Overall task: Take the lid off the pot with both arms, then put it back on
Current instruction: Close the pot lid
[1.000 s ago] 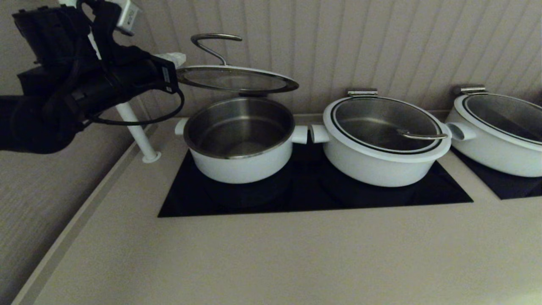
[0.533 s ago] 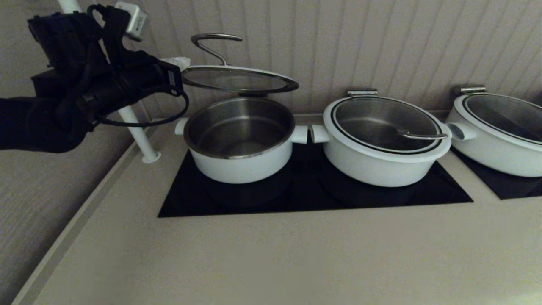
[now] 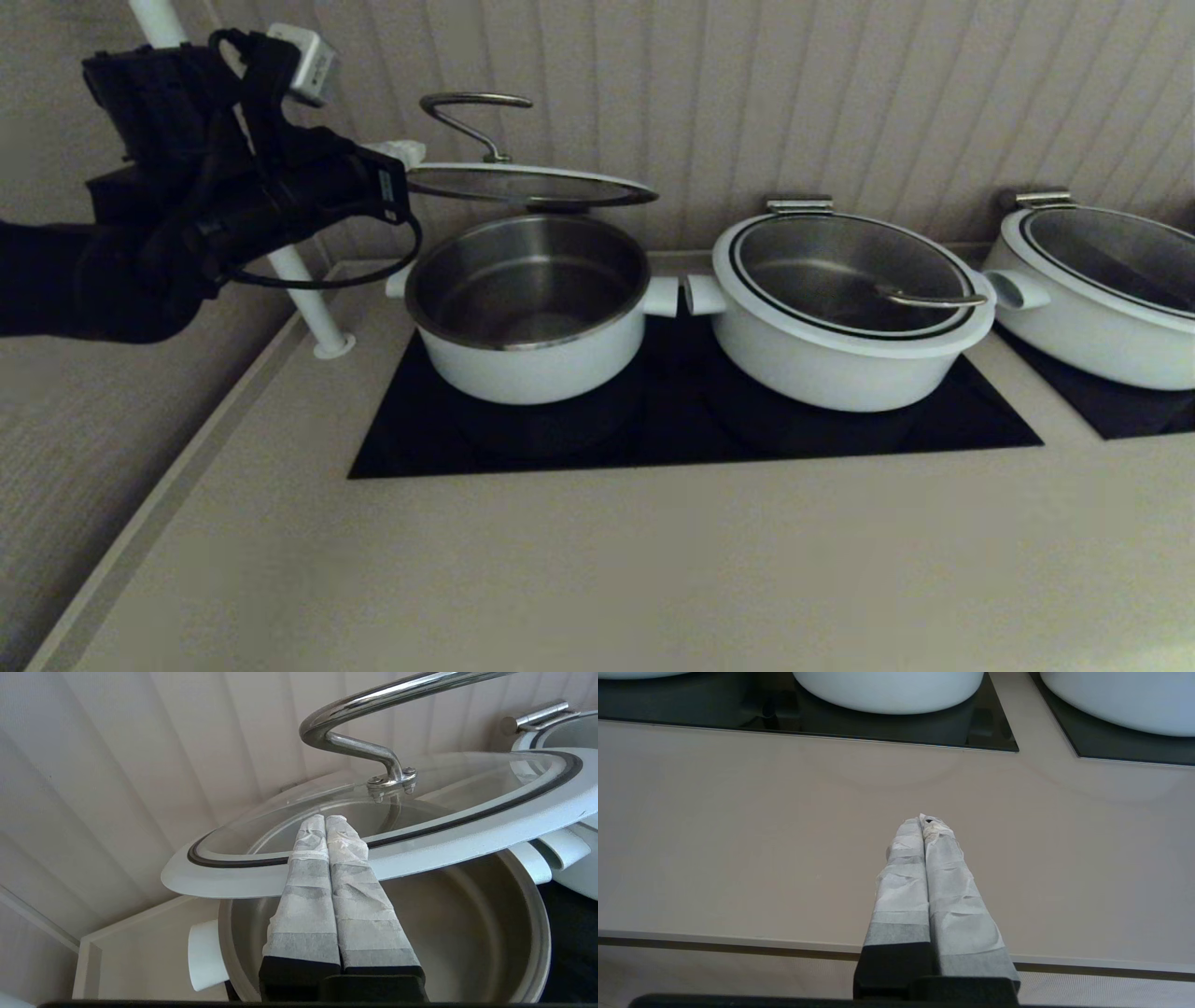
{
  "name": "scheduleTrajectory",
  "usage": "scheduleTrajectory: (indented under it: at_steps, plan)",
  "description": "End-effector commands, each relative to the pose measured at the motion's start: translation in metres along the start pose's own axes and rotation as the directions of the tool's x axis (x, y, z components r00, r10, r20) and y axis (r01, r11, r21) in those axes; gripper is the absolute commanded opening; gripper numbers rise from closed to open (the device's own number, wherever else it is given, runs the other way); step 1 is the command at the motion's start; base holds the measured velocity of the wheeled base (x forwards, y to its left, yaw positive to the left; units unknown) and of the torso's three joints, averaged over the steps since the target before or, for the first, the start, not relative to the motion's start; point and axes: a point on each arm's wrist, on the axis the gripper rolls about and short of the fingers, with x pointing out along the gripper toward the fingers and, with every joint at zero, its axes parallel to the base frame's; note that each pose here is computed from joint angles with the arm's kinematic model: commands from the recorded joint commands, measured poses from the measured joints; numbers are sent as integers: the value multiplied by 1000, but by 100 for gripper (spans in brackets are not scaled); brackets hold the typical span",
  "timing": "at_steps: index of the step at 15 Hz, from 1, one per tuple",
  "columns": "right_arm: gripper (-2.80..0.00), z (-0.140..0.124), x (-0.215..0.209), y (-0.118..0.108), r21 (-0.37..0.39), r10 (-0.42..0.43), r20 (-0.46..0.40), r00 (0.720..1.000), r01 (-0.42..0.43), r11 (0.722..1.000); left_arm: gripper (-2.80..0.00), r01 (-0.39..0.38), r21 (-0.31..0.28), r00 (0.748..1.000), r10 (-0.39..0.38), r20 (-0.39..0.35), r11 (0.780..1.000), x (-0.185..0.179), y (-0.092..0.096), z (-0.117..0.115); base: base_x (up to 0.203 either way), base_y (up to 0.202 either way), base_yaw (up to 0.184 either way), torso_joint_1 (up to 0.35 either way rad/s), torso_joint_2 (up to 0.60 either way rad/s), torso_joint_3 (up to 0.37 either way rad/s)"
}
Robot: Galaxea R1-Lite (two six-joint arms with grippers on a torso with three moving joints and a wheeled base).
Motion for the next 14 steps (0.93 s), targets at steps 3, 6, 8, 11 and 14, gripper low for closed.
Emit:
scheduleTrajectory:
  at_steps: [3, 6, 8, 11, 14]
  plan:
    - [-280, 0, 0, 0, -1, 1, -1, 1000, -1, 1000, -280, 5, -2, 1000, -5, -28, 1000, -6, -2, -7, 0, 0, 0, 0, 0, 0]
    - [-280, 0, 0, 0, -1, 1, -1, 1000, -1, 1000, -280, 9, -6, 999, -10, -54, 1000, -14, -5, -12, 0, 0, 0, 0, 0, 0]
    - [-280, 0, 0, 0, -1, 1, -1, 1000, -1, 1000, -280, 12, -9, 998, -13, -64, 1000, -18, -7, -15, 0, 0, 0, 0, 0, 0]
    - [-280, 0, 0, 0, -1, 1, -1, 1000, -1, 1000, -280, 2, 2, 1000, -2, -17, 1000, -21, -8, -18, 0, 0, 0, 0, 0, 0]
    - [-280, 0, 0, 0, -1, 1, -1, 1000, -1, 1000, -280, 4, -3, 999, -4, -34, 1000, -25, -9, -23, 0, 0, 0, 0, 0, 0]
